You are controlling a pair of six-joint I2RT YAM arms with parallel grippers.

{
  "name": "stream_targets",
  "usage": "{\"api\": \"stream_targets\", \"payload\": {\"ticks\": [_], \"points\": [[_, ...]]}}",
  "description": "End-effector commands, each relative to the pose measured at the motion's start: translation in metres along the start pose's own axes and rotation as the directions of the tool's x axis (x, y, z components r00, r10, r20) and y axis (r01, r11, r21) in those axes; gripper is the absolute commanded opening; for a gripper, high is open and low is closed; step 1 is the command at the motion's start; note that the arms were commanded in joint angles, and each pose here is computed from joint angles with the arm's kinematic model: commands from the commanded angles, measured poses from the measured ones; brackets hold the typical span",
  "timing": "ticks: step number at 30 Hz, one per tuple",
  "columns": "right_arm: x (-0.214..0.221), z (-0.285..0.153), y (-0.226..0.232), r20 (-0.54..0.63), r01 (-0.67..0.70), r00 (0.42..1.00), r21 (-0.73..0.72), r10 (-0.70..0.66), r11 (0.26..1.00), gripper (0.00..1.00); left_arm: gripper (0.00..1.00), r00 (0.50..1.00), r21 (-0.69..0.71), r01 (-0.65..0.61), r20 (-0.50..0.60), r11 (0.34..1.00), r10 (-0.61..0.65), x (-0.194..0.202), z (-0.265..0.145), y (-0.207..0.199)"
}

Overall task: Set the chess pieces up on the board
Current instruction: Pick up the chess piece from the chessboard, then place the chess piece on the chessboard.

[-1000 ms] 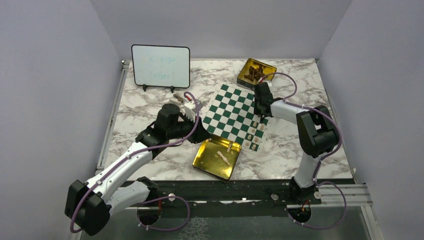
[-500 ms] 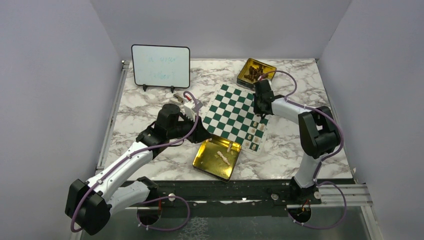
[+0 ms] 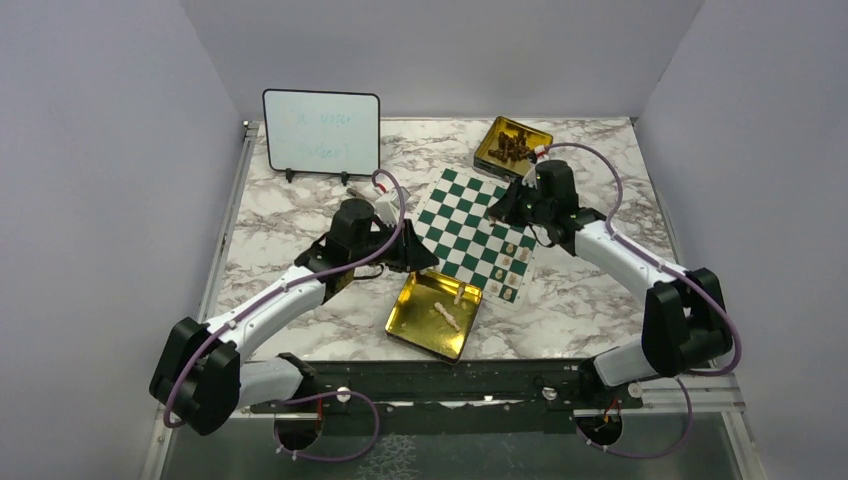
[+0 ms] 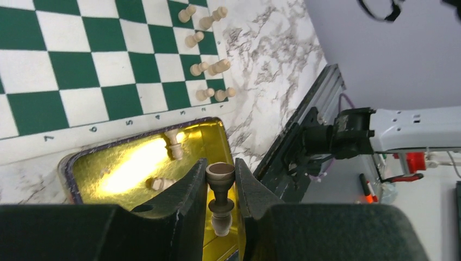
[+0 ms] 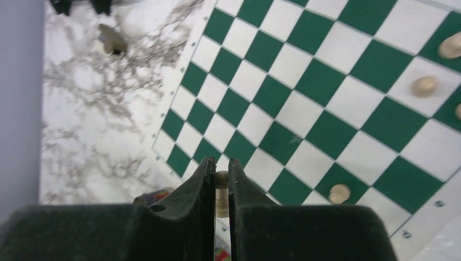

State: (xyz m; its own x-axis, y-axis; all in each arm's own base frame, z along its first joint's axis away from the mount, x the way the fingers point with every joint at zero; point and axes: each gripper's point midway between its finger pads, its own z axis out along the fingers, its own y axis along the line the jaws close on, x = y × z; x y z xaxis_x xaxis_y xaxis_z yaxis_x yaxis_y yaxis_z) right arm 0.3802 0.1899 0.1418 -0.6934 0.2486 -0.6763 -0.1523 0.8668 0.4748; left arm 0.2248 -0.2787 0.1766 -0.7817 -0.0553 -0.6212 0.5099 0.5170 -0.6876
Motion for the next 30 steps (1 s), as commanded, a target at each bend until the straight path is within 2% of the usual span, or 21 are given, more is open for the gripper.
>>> {"api": "stream_targets", "payload": {"ticks": [1, 10, 14, 22, 30], "points": [[0.015, -0.023, 0.056, -0.031, -0.117, 0.993, -0.261, 0.113, 0.958, 0.11, 0.23, 0.995, 0.141, 0.050, 0.079, 0.989, -0.061, -0.028, 0.006, -0.031], [0.054, -0.059, 0.101, -0.047, -0.121, 0.993, -0.416, 0.111, 0.901, 0.11, 0.23, 0.992, 0.140, 0.103, 0.063, 0.985, -0.113, -0.016, 0.009, -0.022], [0.066, -0.063, 0.097, -0.028, -0.076, 0.997, -0.418, 0.071, 0.905, 0.11, 0.23, 0.991, 0.129, 0.096, 0.076, 0.987, -0.106, -0.015, 0.006, -0.021], [0.049, -0.086, 0.117, 0.025, -0.180, 0.974, -0.507, 0.224, 0.843, 0.11, 0.23, 0.993, 0.188, 0.093, 0.055, 0.978, -0.105, -0.013, 0.007, -0.032], [0.031, -0.080, 0.127, 0.059, -0.229, 0.953, -0.500, 0.297, 0.835, 0.11, 0.23, 0.995, 0.267, 0.099, -0.006, 0.959, -0.102, -0.013, 0.017, -0.064]]}}
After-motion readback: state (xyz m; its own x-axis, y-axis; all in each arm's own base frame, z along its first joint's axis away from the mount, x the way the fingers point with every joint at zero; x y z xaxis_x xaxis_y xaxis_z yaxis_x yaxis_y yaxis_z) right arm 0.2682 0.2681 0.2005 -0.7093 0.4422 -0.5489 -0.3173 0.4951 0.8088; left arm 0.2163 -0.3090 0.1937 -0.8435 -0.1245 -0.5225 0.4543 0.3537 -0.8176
